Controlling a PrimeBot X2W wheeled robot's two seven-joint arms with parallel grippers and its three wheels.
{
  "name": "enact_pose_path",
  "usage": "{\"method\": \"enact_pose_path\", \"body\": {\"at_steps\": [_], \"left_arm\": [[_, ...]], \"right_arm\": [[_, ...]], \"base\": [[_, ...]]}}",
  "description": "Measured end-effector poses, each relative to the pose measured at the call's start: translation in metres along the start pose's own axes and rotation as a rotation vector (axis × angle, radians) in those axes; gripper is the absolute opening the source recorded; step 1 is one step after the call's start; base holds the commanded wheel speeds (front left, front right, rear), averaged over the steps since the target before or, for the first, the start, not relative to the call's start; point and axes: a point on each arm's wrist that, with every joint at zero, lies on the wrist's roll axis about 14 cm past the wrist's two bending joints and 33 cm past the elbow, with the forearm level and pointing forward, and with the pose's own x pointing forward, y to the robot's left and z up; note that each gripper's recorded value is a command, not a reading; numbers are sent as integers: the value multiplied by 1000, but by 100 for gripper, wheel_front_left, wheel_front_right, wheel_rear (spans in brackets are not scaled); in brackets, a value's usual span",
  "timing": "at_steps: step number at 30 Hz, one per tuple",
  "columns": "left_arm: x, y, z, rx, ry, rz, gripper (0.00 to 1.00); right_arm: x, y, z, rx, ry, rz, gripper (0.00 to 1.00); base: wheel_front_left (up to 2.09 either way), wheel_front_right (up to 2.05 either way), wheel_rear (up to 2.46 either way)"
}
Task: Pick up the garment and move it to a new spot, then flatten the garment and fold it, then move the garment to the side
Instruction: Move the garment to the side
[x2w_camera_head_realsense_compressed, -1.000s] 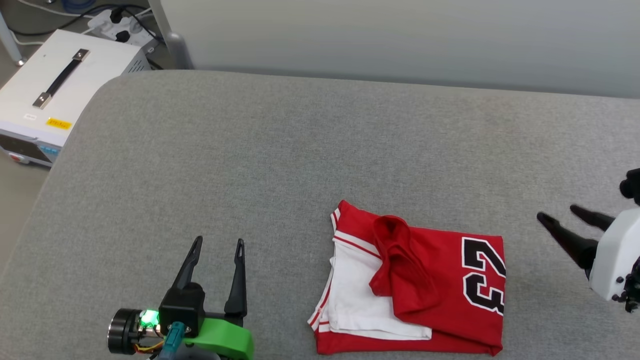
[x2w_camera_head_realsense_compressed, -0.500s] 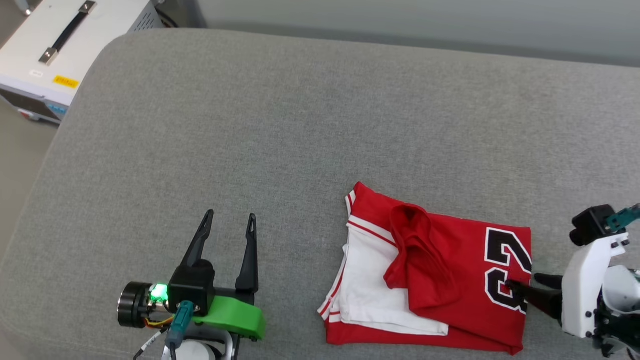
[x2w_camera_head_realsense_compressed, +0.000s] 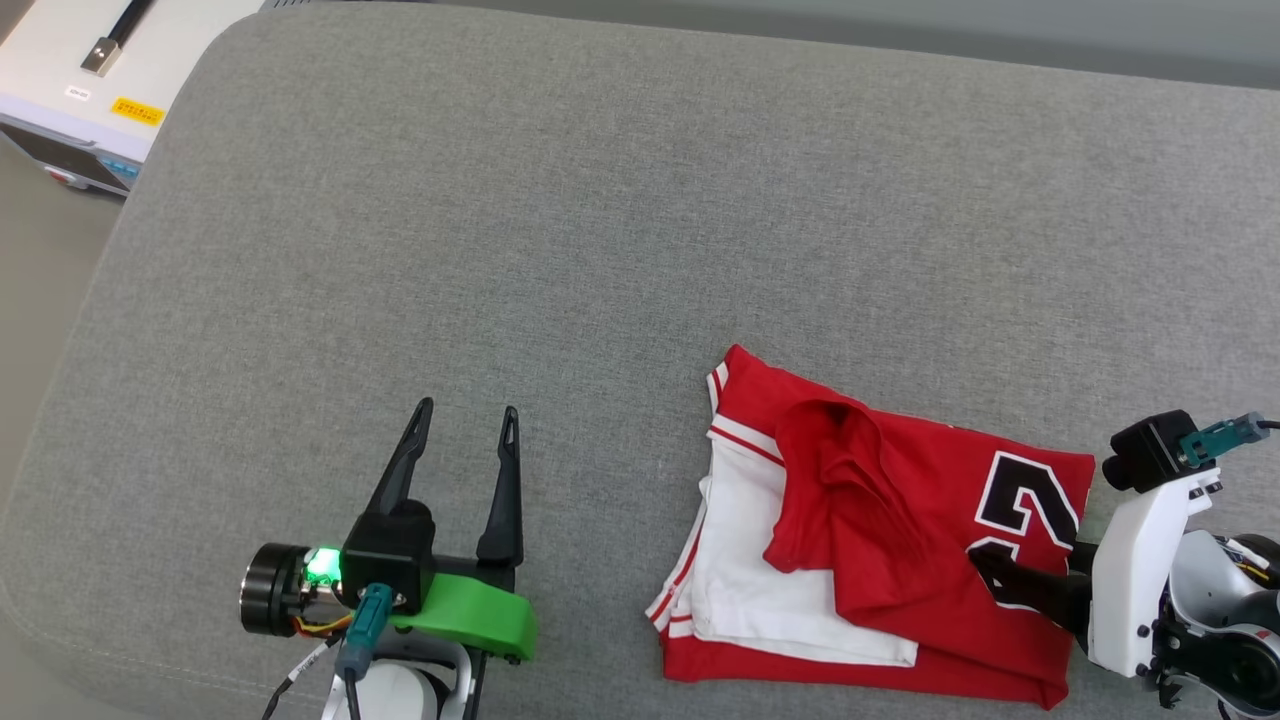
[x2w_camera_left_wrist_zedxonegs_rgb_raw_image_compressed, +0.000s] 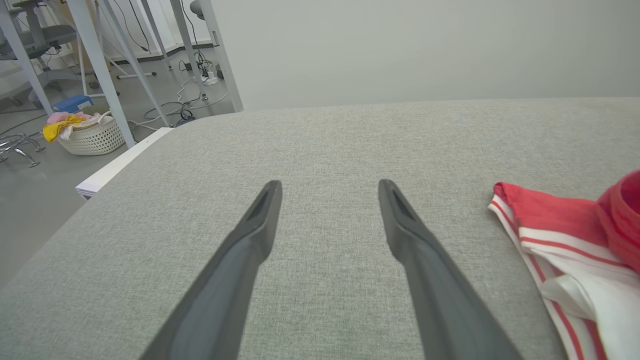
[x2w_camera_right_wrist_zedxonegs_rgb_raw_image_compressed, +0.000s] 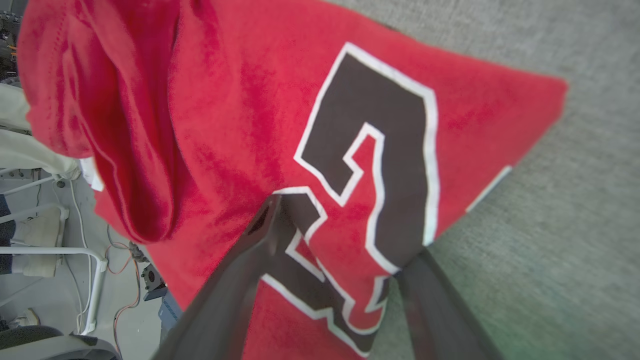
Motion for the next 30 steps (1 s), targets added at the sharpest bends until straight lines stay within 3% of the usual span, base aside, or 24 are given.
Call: {"method": "enact_pose_path", "body": {"at_steps": [1, 9, 13, 22, 30], "left_arm": [[0, 0, 0, -1, -1, -1, 100], [0, -4, 5, -7, -16, -12, 100], [1, -7, 8, -11, -27, -20, 100], [9, -35, 10, -30, -41, -99, 100], [26, -72, 15, -42, -63, -207, 100]], "right_arm": [[0, 0, 0, -4, -7, 1, 0], [-10, 9, 22, -62, -127, 4, 0], [-27, 8, 42, -152, -202, -28, 0], [-92, -14, 73, -341, -319, -201, 0], [-147, -46, 73, -337, -363, -362, 0]], "base": [[0, 0, 0], [0, 0, 0], [0, 0, 0], [0, 0, 0], [0, 0, 0]]}}
